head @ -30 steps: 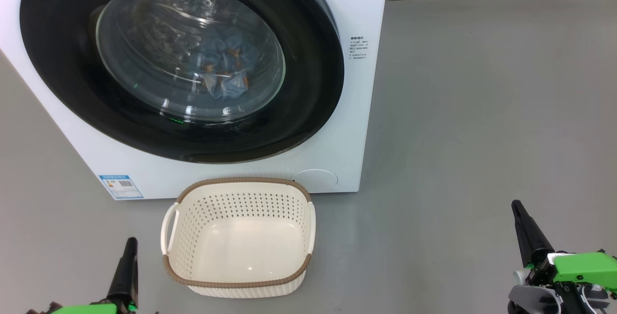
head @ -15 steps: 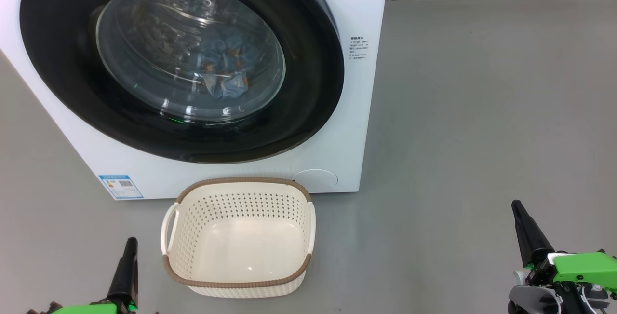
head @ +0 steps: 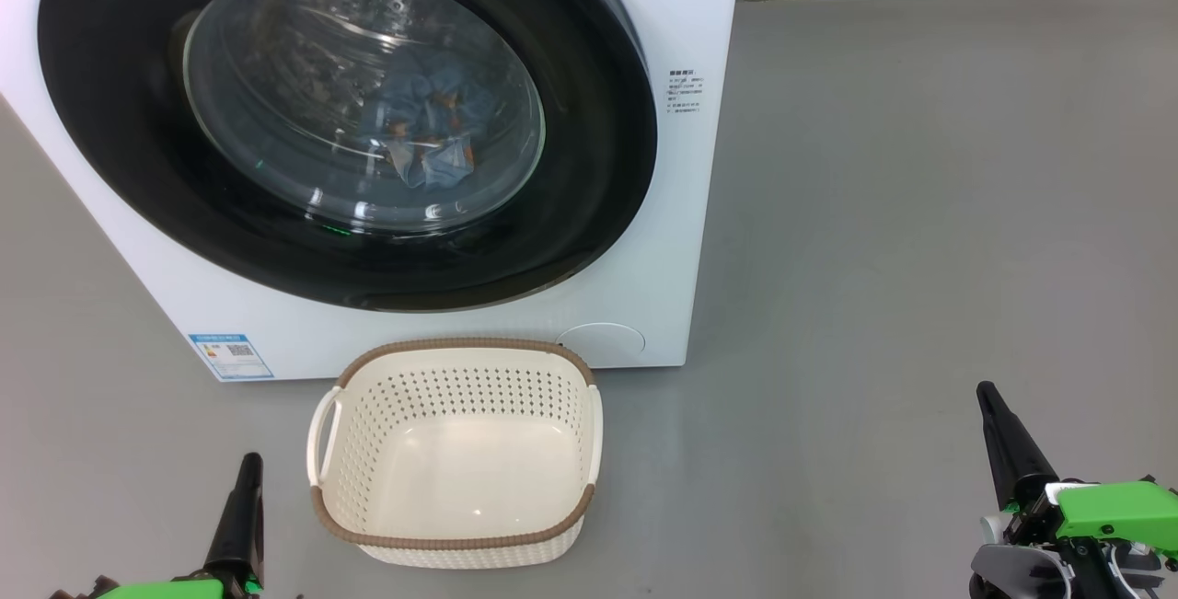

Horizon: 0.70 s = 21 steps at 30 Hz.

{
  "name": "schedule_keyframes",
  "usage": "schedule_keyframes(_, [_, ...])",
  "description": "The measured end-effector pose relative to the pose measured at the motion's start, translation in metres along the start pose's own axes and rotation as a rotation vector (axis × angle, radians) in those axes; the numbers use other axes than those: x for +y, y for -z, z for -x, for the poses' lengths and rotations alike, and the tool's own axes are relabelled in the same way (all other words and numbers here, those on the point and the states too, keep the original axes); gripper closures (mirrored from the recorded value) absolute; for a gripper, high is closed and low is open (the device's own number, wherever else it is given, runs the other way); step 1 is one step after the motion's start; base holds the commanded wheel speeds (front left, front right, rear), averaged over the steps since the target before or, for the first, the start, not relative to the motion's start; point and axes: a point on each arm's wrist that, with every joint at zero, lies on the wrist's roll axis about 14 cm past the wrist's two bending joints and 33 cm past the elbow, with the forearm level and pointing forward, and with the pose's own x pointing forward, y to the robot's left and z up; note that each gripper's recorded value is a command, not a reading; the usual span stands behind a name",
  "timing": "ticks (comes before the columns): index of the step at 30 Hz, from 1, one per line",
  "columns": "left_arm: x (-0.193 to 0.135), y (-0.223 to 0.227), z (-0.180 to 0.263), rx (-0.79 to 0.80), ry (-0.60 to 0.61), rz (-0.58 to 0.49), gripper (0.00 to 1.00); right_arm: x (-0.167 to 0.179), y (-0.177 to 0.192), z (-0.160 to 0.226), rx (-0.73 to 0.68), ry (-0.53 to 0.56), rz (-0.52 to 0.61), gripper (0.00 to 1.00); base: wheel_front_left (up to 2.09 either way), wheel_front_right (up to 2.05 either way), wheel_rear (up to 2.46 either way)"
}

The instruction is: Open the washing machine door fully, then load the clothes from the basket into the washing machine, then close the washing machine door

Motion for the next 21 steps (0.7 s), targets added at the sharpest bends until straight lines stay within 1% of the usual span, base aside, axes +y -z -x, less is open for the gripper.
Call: schedule_keyframes(21, [0.0,0.0,0.0,0.0,0.0,0.0,1.0,0.0,0.0005,0.0,0.003,0.0,0.0,1.0,0.0,0.0,0.0])
